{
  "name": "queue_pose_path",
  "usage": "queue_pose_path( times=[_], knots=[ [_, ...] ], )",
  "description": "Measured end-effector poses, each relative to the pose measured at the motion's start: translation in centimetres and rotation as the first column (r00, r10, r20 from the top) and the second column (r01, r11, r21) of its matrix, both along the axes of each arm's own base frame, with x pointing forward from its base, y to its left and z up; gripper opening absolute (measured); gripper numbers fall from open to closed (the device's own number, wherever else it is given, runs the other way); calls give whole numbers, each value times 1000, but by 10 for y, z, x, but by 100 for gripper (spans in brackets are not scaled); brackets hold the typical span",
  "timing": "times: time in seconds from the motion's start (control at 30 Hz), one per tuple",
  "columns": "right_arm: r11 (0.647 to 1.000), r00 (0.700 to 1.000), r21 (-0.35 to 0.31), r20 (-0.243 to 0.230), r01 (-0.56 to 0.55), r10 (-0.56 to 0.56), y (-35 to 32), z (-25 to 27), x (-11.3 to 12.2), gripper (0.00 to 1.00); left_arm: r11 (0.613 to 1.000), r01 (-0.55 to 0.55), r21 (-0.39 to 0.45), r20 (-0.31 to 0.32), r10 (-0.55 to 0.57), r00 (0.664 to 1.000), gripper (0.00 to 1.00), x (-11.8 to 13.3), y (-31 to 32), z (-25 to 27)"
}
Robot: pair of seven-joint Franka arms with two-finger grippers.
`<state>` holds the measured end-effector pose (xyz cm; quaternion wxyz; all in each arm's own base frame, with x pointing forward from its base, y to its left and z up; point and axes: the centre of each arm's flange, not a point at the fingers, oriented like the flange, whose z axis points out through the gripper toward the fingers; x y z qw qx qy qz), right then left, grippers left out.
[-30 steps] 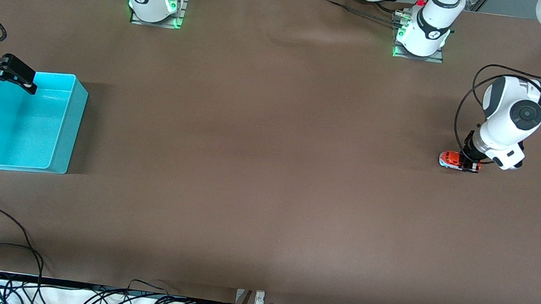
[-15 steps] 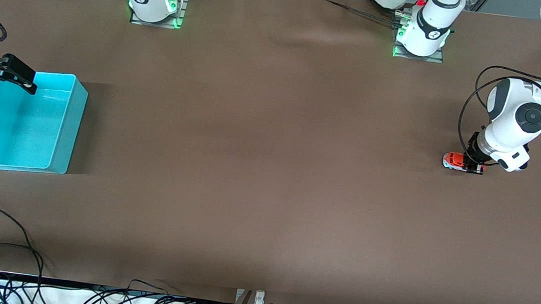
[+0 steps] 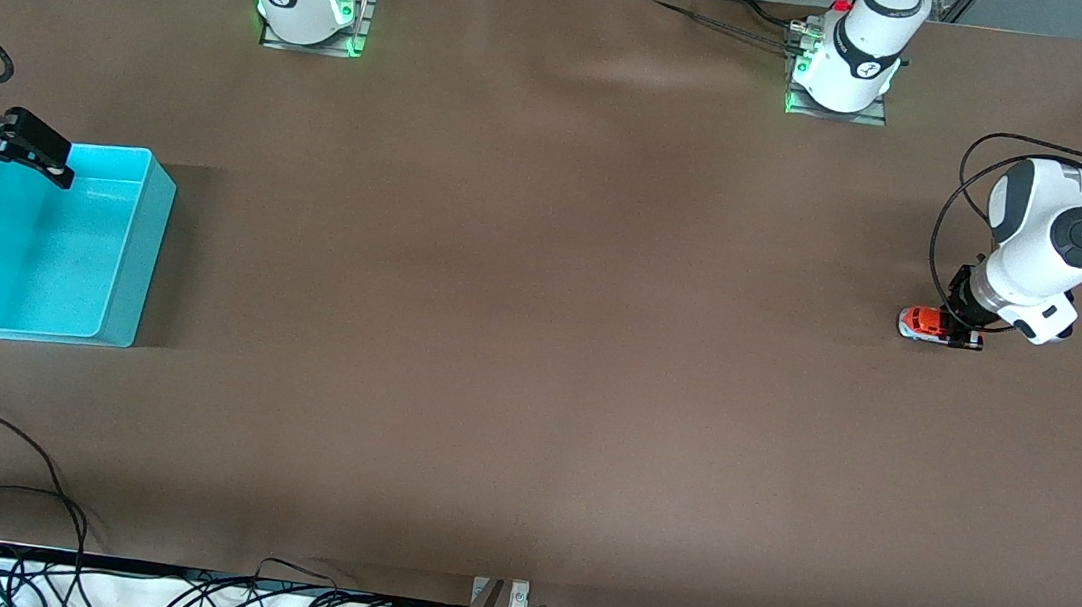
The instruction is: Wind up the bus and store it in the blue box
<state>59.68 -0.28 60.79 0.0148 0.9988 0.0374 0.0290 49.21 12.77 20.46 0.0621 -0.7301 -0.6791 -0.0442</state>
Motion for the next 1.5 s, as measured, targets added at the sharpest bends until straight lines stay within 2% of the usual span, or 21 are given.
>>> queue_pose_path(
  times=[1.1,1.13,1.2,1.23,1.27,1.5],
  knots=[
    [1000,1000,0,0,0,0,0,0,0,100,998,55,-2,16,-55,998,48,-5,72,0],
    [1000,1000,0,-1,0,0,0,0,0,100,998,56,-4,13,-56,998,49,-6,72,-1],
    [1000,1000,0,-1,0,0,0,0,0,100,998,55,-9,4,-55,998,60,-7,72,-7],
    [1000,1000,0,-1,0,0,0,0,0,100,998,54,-13,-2,-54,999,60,-8,72,-10],
    [1000,1000,0,-1,0,0,0,0,0,100,998,53,-17,-9,-53,999,69,-10,72,-15],
    [1000,1000,0,-1,0,0,0,0,0,100,999,41,-29,-22,-42,999,98,-11,78,-28]
  ],
)
